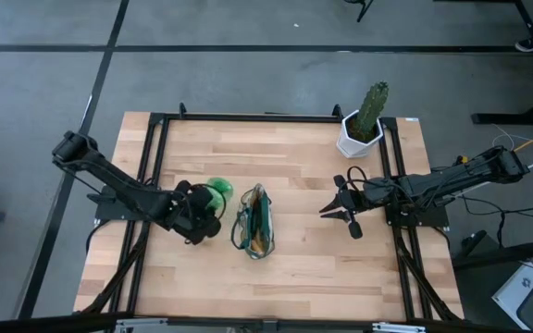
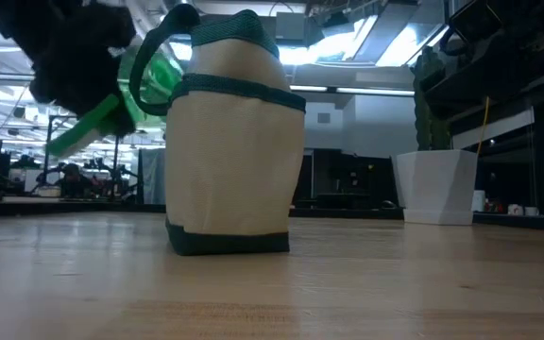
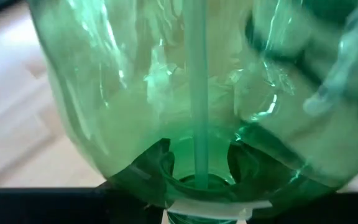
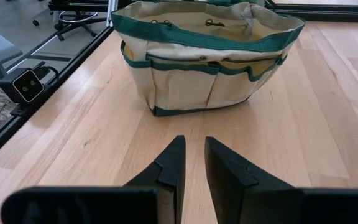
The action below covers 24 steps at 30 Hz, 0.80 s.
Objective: Pick & Place Garden tools in Gardening bag
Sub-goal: Put the green spray bottle into the gardening bag
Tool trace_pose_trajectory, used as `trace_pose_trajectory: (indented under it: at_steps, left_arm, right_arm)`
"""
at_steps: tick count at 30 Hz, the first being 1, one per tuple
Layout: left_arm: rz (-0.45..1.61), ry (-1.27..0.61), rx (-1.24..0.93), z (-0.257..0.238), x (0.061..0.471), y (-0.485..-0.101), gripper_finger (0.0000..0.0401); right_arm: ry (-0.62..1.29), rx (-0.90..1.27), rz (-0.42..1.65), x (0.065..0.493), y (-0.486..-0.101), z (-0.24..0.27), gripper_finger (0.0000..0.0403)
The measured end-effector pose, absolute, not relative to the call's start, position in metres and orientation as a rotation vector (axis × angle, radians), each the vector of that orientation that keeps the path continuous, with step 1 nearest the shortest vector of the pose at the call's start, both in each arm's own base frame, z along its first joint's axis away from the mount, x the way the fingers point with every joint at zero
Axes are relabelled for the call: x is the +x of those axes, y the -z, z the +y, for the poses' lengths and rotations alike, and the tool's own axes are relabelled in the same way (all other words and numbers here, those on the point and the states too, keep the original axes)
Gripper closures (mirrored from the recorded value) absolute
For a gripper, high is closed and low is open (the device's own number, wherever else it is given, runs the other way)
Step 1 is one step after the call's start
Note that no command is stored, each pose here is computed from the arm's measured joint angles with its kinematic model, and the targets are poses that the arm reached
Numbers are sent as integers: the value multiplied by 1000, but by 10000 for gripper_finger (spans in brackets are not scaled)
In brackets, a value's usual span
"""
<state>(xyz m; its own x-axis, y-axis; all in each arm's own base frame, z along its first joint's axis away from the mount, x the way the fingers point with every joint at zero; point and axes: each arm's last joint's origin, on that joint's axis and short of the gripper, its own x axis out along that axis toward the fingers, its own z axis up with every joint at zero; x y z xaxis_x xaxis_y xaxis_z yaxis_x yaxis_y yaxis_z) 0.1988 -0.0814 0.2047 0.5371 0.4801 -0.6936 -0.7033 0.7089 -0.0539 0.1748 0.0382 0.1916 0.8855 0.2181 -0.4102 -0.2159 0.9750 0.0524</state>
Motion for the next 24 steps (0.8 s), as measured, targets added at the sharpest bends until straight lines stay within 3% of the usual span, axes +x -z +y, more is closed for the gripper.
trace_pose_trajectory:
  at_steps: [6, 19, 24]
  left_arm:
    - [493, -701, -321, -80, 203, -225, 253]
    - [78, -335, -135, -80, 247, -288, 253]
    - [32, -241, -136, -73, 262, -287, 253]
  right_arm:
    - [-226, 5, 427, 175, -192, 38, 341]
    - [-225, 5, 426, 175, -192, 38, 341]
    - [-225, 5, 427, 175, -192, 38, 341]
